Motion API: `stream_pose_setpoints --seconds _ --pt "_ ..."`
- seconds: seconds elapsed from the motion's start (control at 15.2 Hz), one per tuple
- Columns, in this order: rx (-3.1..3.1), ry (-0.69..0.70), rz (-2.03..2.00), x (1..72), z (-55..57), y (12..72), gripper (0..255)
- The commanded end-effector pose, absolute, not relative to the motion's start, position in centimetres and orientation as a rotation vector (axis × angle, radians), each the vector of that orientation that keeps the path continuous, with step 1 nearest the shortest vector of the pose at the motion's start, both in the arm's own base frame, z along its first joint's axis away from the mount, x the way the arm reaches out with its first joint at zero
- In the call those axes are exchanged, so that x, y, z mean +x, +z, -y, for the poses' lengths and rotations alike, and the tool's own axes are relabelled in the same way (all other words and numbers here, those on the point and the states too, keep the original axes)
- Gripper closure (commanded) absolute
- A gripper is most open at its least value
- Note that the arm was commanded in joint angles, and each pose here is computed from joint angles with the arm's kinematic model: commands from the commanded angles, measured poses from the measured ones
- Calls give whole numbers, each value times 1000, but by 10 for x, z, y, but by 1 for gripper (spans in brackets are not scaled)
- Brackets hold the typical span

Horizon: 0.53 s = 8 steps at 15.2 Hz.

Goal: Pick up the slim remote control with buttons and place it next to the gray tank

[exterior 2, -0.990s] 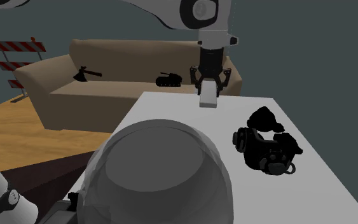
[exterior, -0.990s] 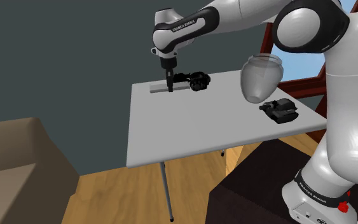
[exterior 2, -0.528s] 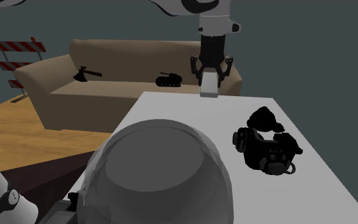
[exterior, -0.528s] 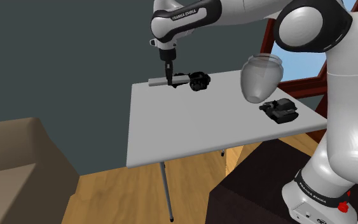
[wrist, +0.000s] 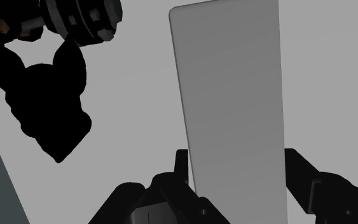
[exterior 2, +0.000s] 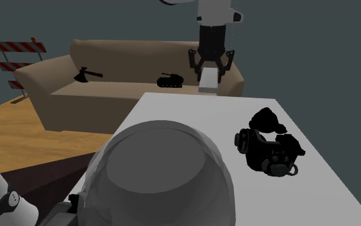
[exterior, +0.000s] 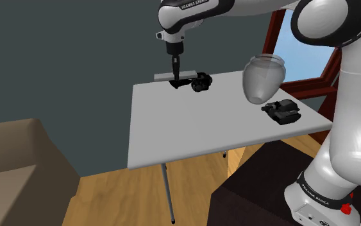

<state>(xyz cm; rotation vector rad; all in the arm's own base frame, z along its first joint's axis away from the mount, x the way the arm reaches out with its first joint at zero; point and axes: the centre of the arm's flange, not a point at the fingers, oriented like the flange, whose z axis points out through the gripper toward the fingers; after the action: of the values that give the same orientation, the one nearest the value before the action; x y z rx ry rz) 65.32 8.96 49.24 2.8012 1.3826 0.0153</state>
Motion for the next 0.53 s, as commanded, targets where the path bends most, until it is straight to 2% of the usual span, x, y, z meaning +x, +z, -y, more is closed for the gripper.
stream_pose_setpoints --seconds 0.0,0.46 --pt "2801 16 -1383 638 -71 493 255" --pt "2801 16 -1383 573 -5 493 255"
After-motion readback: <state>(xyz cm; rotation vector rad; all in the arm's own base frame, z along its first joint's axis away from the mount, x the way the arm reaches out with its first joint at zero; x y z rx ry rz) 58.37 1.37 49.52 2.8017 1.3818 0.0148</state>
